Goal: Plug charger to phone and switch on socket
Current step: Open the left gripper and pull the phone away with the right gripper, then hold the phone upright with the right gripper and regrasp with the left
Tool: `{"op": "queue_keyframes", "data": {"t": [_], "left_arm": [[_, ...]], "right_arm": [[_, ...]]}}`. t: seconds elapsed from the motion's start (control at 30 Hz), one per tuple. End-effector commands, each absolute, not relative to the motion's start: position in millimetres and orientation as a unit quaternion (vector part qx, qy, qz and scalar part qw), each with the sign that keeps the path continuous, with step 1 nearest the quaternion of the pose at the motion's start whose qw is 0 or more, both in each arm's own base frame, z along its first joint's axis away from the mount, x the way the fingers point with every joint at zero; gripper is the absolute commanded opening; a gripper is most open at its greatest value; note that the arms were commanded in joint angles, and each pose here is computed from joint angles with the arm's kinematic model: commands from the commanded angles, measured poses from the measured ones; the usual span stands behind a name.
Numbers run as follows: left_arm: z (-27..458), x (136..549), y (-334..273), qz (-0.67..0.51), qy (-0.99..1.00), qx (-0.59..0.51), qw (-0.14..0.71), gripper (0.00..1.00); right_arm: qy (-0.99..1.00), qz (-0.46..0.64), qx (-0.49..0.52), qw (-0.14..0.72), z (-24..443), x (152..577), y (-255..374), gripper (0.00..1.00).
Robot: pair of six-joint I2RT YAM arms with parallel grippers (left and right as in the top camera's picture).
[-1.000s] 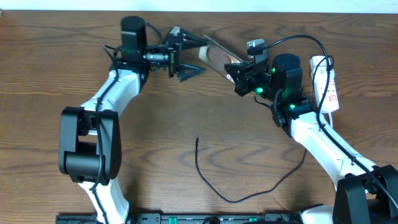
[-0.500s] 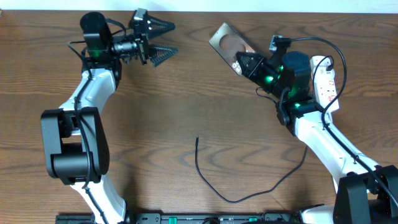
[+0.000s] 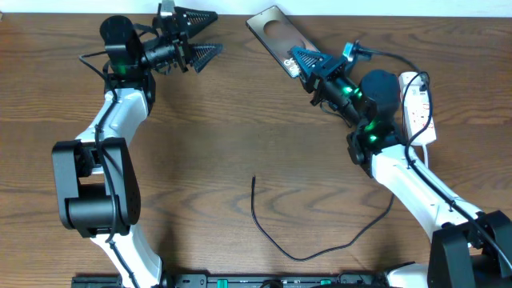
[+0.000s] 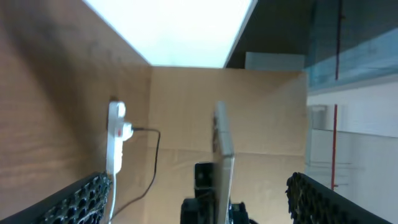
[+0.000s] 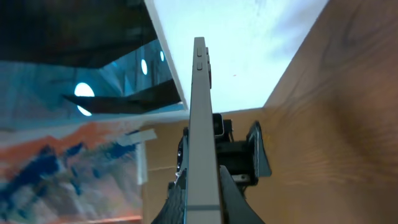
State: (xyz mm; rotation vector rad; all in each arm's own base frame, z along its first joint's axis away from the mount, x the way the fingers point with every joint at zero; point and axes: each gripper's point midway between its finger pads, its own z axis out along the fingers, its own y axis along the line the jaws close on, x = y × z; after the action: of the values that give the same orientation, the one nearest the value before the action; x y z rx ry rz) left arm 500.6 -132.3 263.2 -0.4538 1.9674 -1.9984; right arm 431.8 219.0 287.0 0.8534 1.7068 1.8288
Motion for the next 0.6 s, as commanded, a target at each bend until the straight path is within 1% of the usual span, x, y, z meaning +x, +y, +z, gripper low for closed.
{"op": "queue_keyframes", "data": {"t": [0.0,0.13,0.33,0.57], "left_arm": [[279.4,508.7,-130.2,-0.698,0.675,-0.151,0.187,0.91],[280.4,507.2,-138.5,-0.700,0.674,-0.147,0.183,0.91],[280.5,497.4,-171.0,-0.706,0.678,-0.128,0.159,0.91],[281.0,492.8,-194.8,-0.709,0.678,-0.121,0.151,0.91]], "right_arm": [[0.593,0.691,0.347,0.225,299.7,432.2,224.8,0.01],[0.589,0.691,0.349,0.231,301.3,430.5,230.9,0.01],[0.588,0.690,0.351,0.234,301.0,428.1,238.2,0.01],[0.587,0.689,0.353,0.236,301.1,428.3,238.6,0.01]]}}
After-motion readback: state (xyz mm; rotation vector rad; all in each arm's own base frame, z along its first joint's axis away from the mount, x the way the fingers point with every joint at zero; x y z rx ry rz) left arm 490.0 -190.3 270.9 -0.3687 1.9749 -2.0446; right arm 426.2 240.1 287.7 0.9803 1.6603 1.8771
